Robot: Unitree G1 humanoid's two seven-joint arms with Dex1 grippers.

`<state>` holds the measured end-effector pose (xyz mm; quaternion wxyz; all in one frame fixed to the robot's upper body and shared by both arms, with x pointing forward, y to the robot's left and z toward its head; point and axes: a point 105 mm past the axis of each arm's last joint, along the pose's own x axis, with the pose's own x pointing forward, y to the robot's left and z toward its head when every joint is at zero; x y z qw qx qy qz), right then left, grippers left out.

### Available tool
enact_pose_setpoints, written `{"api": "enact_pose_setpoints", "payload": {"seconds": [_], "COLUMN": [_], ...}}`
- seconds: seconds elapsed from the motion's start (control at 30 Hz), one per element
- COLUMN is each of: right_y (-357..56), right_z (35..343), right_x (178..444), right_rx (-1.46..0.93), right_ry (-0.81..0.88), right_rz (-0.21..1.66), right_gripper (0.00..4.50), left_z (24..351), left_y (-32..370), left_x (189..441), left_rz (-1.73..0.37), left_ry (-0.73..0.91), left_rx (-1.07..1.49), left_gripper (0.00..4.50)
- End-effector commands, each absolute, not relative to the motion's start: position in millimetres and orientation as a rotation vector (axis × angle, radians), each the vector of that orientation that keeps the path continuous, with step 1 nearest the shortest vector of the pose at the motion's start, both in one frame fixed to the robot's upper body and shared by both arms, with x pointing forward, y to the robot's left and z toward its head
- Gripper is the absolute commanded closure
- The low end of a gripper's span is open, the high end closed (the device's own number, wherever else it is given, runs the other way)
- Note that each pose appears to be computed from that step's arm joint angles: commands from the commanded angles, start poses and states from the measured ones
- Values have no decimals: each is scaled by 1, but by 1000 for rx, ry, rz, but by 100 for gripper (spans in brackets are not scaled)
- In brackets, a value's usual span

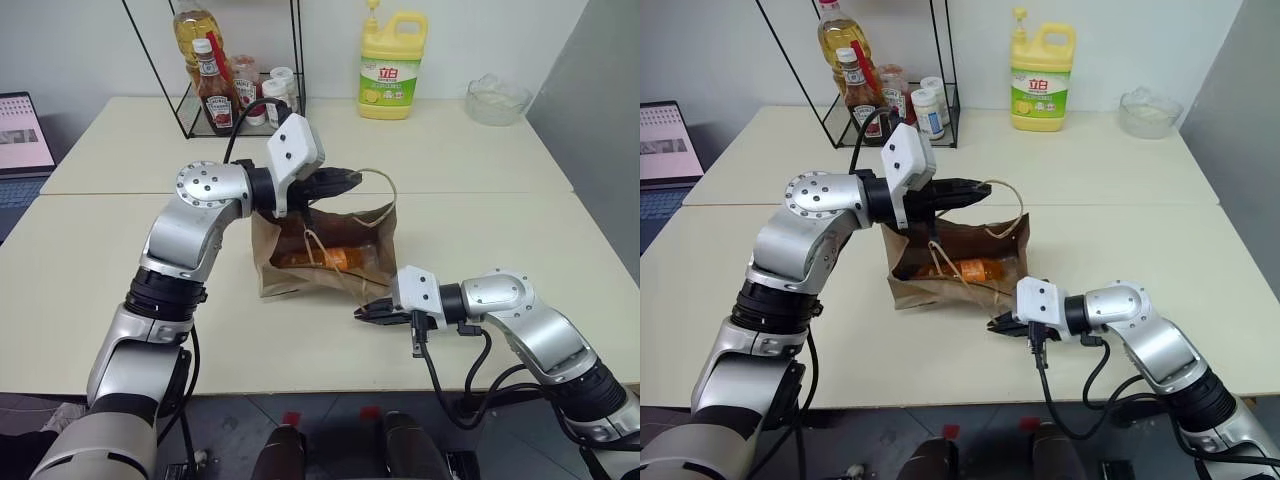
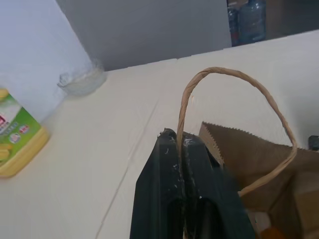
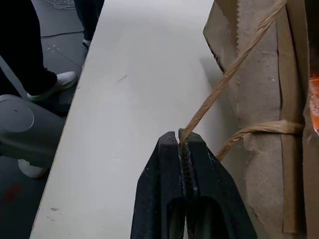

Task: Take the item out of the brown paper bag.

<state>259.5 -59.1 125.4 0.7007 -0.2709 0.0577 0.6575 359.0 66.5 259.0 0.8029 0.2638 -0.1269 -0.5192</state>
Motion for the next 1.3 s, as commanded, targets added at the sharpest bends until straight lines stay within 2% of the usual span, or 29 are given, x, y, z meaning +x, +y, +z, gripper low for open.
{"api": "enact_pose_setpoints", "payload": {"seconds": [0.03, 0.3, 0.57, 0.8, 1.3], "right_y": [-69, -70, -68, -64, -62], "right_z": [103, 103, 103, 106, 114], "right_x": [248, 239, 243, 259, 261], "right_rx": [-577, -558, -545, -512, -480], "right_ry": [273, 304, 295, 259, 243], "right_rz": [1509, 1546, 1514, 1430, 1414], "right_gripper": [445, 445, 445, 445, 445], "left_z": [298, 305, 316, 293, 261], "left_y": [75, 73, 66, 56, 58], "left_x": [363, 368, 362, 343, 343], "left_rz": [-983, -938, -928, -1100, -1126], "left_ry": [-452, -526, -637, -582, -578], "left_rx": [636, 666, 694, 707, 928], "left_gripper": [450, 450, 450, 450, 450]}}
